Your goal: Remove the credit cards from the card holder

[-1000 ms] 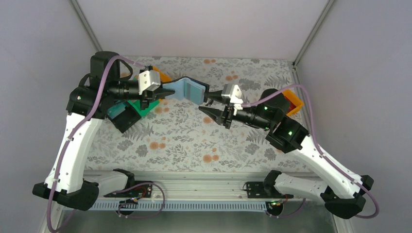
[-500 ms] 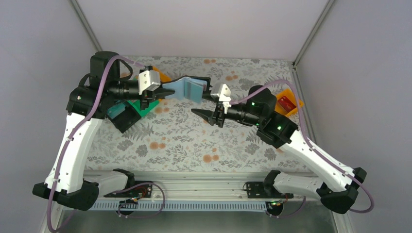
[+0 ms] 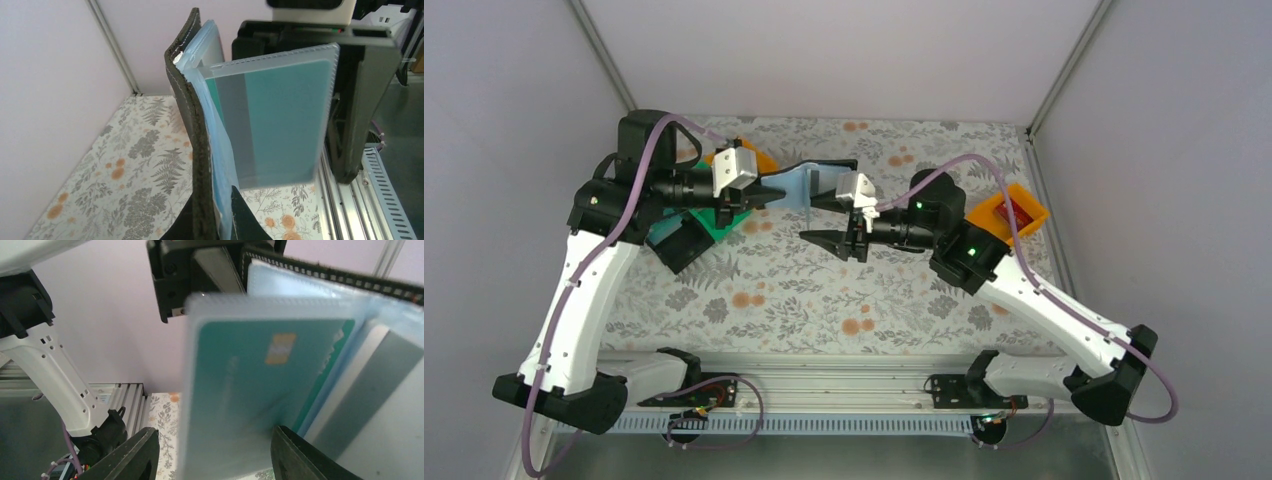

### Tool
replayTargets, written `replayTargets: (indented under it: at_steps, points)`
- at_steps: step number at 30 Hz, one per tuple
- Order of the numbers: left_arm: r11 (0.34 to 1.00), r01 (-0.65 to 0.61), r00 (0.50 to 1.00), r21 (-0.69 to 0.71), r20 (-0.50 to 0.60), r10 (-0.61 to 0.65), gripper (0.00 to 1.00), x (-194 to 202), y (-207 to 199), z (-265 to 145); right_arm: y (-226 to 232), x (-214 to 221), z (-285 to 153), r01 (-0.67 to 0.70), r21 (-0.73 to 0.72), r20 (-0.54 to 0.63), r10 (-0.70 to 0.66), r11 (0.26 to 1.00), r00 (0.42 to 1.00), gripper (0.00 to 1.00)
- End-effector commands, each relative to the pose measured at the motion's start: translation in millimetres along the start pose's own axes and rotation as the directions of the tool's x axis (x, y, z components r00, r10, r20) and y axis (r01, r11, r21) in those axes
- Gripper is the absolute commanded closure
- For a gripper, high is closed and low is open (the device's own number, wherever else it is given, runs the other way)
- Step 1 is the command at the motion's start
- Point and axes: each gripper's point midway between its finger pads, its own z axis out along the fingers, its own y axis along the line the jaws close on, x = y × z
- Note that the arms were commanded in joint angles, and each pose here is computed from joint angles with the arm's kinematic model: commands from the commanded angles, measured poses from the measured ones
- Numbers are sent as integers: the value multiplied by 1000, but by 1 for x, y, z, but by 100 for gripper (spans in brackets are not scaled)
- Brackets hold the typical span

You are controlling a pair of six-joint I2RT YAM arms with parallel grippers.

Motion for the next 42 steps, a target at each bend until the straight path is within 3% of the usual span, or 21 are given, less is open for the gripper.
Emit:
replayTargets:
  at_steps: [1,8,15,18,22,25,29,35,42]
  points:
    - [999,-27,998,45,62,24,97,-13,-9,-2,-8,-16,7,8,14,44,-8,1000,999,41]
    - [998,-25,997,62,70,20,98,-12,-13,-2,-12,-22,16,2,12,68,-3,1000,998,42]
    - [997,-47,997,58,63,44,98,-11,-16,-4,-41,-36,0,-60,201,132,34,978,991,59]
    - [996,-58,996,61,66,54,98,-13,-18,-5,-54,-32,0,-92,264,129,59,960,990,60]
    - [996,-64,996,60,70,59,98,-16,-18,-7,-53,-25,7,-98,246,111,73,964,991,56]
    - [996,-70,996,59,68,65,97,-16,-19,-7,-52,-19,9,-96,240,96,75,966,993,42]
    - [995,-81,995,56,70,77,98,-19,-20,-9,-31,-17,20,-78,100,72,71,992,995,36]
    - [995,-84,994,53,70,81,97,-20,-19,-9,5,-18,18,-36,-93,81,44,995,996,53]
    - [996,-81,995,43,63,78,98,-18,-19,-10,23,-23,8,-24,-172,108,43,985,993,74]
